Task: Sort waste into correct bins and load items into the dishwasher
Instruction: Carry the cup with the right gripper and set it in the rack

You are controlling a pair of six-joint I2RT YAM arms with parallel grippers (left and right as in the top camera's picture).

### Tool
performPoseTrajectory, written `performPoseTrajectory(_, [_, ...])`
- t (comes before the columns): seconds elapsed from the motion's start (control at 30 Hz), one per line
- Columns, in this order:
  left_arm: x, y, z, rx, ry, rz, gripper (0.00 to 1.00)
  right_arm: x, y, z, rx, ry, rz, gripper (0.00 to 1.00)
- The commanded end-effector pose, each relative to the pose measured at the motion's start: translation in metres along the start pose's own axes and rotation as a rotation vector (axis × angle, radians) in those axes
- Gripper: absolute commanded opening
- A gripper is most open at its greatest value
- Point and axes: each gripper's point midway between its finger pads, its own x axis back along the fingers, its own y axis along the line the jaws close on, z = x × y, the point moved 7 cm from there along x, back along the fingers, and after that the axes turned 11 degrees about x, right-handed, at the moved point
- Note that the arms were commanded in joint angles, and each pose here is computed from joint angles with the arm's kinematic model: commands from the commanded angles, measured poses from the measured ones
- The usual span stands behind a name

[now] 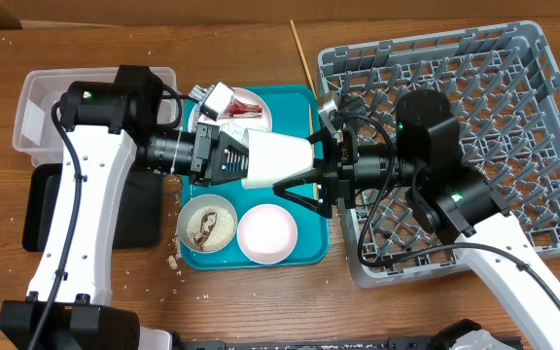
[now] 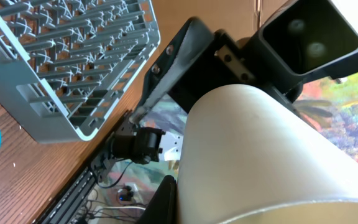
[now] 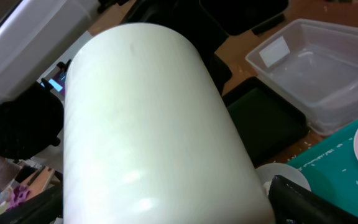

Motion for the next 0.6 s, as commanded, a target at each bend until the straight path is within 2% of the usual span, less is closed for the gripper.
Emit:
performPoseTrajectory(0.0, [-0.001,-0.007,0.003,-0.075,0.002,0.036,0.04,0.001,0.011,-0.013,0.056,-0.034,-0.066,0.93])
performPoseTrajectory(0.1, [-0.001,-0.007,0.003,-0.076,0.002,0.034,0.04,0.003,0.02,-0.023,0.097,-0.062,-0.139,0.78])
performPoseTrajectory(0.13, [-0.001,-0.007,0.003,-0.076,0.002,0.032,0.04,0.003,0.02,-0.024,0.101,-0.065,-0.14,0.77])
performPoseTrajectory(0.23, [-0.001,-0.007,0.003,-0.076,0.002,0.033,0.04,0.003,0.02,-0.024,0.097,-0.063,-0.14,0.66])
performPoseTrajectory(0.3, [-0.001,-0.007,0.003,-0.075,0.002,0.033,0.04,0.003,0.02,-0.022,0.082,-0.058,-0.137,0.63])
performPoseTrajectory(0.33, [-0.001,-0.007,0.003,-0.075,0.002,0.032,0.09,0.003,0.019,-0.022,0.078,-0.057,-0.132,0.63])
performPoseTrajectory(0.37, [-0.001,-0.007,0.003,-0.077,0.002,0.031,0.24,0.003,0.018,-0.022,0.076,-0.059,-0.122,0.63])
performPoseTrajectory(0.4, [-0.001,-0.004,0.002,-0.087,0.001,0.009,0.53,0.006,0.015,-0.024,0.074,-0.069,-0.091,0.63])
performPoseTrajectory(0.43, [-0.001,-0.002,0.0,-0.1,-0.002,-0.014,1.0,0.009,0.013,-0.024,0.065,-0.077,-0.054,0.63])
performPoseTrajectory(0.5, [0.001,0.006,-0.004,-0.119,-0.011,-0.091,1.0,0.018,0.006,-0.025,0.036,-0.092,0.059,0.63])
performPoseTrajectory(0.53, [0.004,0.018,-0.01,-0.106,-0.03,-0.2,1.0,0.034,-0.004,-0.022,-0.025,-0.107,0.244,0.63])
performPoseTrajectory(0.57, [0.007,0.024,-0.013,-0.083,-0.045,-0.267,1.0,0.041,-0.008,-0.02,-0.051,-0.11,0.318,0.63])
